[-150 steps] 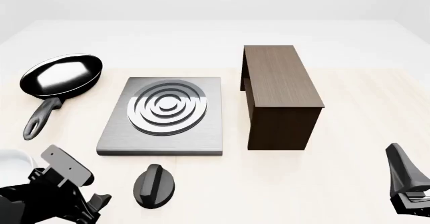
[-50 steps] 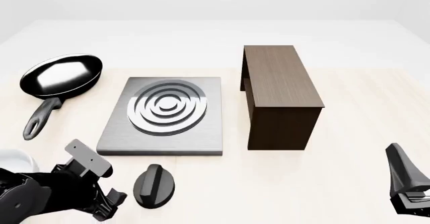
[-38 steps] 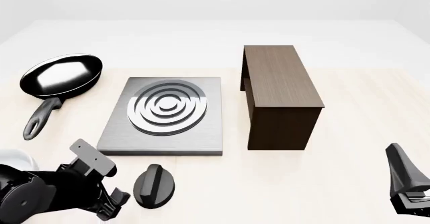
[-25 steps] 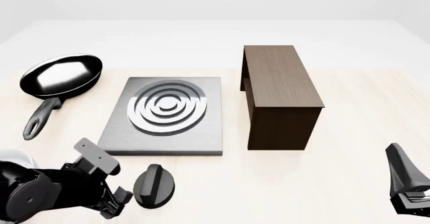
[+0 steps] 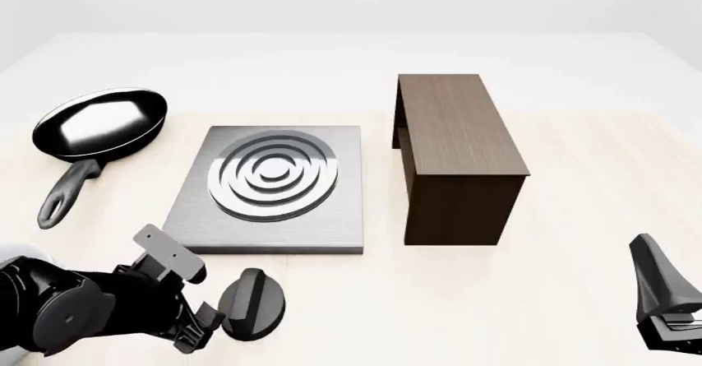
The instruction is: Turn on the stove.
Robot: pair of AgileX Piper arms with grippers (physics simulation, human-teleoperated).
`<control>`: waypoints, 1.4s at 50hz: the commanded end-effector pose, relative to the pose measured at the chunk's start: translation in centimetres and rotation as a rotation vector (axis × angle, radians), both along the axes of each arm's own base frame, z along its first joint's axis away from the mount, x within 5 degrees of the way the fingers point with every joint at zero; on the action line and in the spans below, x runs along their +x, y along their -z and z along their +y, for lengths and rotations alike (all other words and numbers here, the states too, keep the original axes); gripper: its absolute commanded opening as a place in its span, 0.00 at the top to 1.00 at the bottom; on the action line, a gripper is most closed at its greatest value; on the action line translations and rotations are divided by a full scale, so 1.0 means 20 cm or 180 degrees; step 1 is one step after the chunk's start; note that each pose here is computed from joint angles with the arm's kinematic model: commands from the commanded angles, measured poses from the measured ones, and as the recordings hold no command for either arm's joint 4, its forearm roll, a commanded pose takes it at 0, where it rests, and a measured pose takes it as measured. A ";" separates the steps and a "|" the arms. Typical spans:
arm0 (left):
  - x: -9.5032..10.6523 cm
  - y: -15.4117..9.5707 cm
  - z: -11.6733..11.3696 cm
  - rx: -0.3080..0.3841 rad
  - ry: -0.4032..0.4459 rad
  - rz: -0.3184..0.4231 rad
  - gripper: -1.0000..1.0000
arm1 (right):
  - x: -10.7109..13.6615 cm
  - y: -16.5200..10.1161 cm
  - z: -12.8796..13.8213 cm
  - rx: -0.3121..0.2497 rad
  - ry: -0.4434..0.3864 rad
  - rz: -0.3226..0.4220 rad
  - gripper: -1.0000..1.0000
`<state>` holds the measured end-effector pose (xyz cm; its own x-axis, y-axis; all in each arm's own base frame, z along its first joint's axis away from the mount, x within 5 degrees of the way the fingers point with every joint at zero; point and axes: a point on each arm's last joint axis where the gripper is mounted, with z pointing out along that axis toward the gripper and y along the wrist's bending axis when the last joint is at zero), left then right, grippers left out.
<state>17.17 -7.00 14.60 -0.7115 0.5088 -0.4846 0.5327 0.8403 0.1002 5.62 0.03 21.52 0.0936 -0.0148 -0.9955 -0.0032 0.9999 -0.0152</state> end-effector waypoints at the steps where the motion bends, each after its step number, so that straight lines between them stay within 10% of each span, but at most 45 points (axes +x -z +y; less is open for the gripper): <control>1: 0.01 0.01 -0.04 -0.0019 0.0055 0.0042 0.00 | 0.00 0.00 0.00 0.0004 0.0002 -0.0003 0.00; 70: -0.02 -0.12 -0.16 -0.0158 0.0217 0.0061 0.00 | 0.00 0.00 0.00 -0.0001 0.0000 -0.0002 0.00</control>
<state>17.18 -9.63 16.67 -0.7001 0.5192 -0.4902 0.5696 0.8201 0.0552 5.62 0.03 21.52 0.0938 -0.0162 -0.9955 -0.0037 0.9999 -0.0167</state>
